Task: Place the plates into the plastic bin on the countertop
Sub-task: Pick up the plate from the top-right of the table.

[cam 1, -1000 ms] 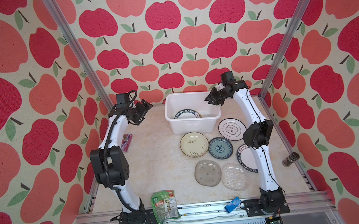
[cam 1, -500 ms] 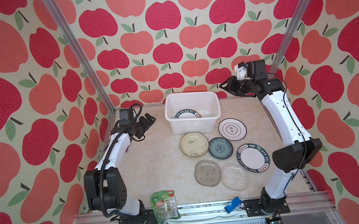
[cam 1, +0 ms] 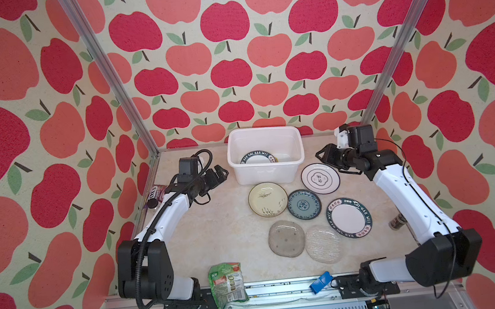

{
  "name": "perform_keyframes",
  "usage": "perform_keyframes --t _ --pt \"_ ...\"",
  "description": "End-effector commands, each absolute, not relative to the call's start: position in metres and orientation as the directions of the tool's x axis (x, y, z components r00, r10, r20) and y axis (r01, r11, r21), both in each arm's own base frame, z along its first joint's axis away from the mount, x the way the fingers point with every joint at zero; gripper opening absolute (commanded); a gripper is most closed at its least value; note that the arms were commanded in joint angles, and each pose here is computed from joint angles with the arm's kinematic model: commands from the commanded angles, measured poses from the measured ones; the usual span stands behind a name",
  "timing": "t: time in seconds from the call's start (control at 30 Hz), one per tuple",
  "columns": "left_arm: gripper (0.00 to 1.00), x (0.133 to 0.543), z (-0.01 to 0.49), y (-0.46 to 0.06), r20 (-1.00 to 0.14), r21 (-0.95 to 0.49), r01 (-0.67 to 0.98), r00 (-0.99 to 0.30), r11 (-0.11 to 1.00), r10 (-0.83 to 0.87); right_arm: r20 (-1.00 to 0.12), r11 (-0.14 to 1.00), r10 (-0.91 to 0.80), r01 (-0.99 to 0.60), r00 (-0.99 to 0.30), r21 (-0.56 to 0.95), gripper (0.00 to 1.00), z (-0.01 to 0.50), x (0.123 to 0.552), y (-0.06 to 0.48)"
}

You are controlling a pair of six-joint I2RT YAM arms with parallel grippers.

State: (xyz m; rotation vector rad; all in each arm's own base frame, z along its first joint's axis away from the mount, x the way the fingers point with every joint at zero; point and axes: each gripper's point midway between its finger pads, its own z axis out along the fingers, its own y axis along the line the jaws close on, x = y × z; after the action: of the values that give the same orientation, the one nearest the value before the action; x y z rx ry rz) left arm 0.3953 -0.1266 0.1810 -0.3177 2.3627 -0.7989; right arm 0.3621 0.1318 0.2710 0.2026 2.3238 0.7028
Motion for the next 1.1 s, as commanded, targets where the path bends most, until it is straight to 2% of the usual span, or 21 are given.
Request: perform_keyframes --t 0.0,0.2,0.4,0.53,0.73,1.07 --pt "0.99 0.393 0.190 -0.136 -0.526 -0.618 0.049 -0.768 0.785 -0.366 -0.562 0.851 0.340 -0.009 -0.754 0.526 0.36 0.245 0.348 0.120" --pt "0.99 0.398 0.190 -0.148 -0.522 -0.655 0.086 -0.769 0.750 -0.368 -0.454 0.766 0.461 0.084 -0.762 0.637 0.35 0.195 0.337 0.096" --pt "0.99 0.408 0.186 -0.162 -0.503 -0.682 0.104 -0.786 0.724 -0.361 -0.419 0.758 0.517 0.171 -0.747 0.630 0.34 0.169 0.341 0.068" --pt "0.99 0.414 0.180 -0.166 -0.489 -0.685 0.101 -0.798 0.722 -0.352 -0.357 0.701 0.597 0.251 -0.719 0.668 0.35 0.144 0.347 0.042" --pt "0.99 0.418 0.172 -0.165 -0.494 -0.680 0.094 -0.792 0.727 -0.358 -0.332 0.682 0.627 0.291 -0.705 0.671 0.38 0.119 0.361 0.015" --pt "0.99 0.420 0.163 -0.163 -0.486 -0.677 0.080 -0.795 0.731 -0.363 -0.259 0.658 0.649 0.357 -0.715 0.663 0.38 0.069 0.380 0.000"
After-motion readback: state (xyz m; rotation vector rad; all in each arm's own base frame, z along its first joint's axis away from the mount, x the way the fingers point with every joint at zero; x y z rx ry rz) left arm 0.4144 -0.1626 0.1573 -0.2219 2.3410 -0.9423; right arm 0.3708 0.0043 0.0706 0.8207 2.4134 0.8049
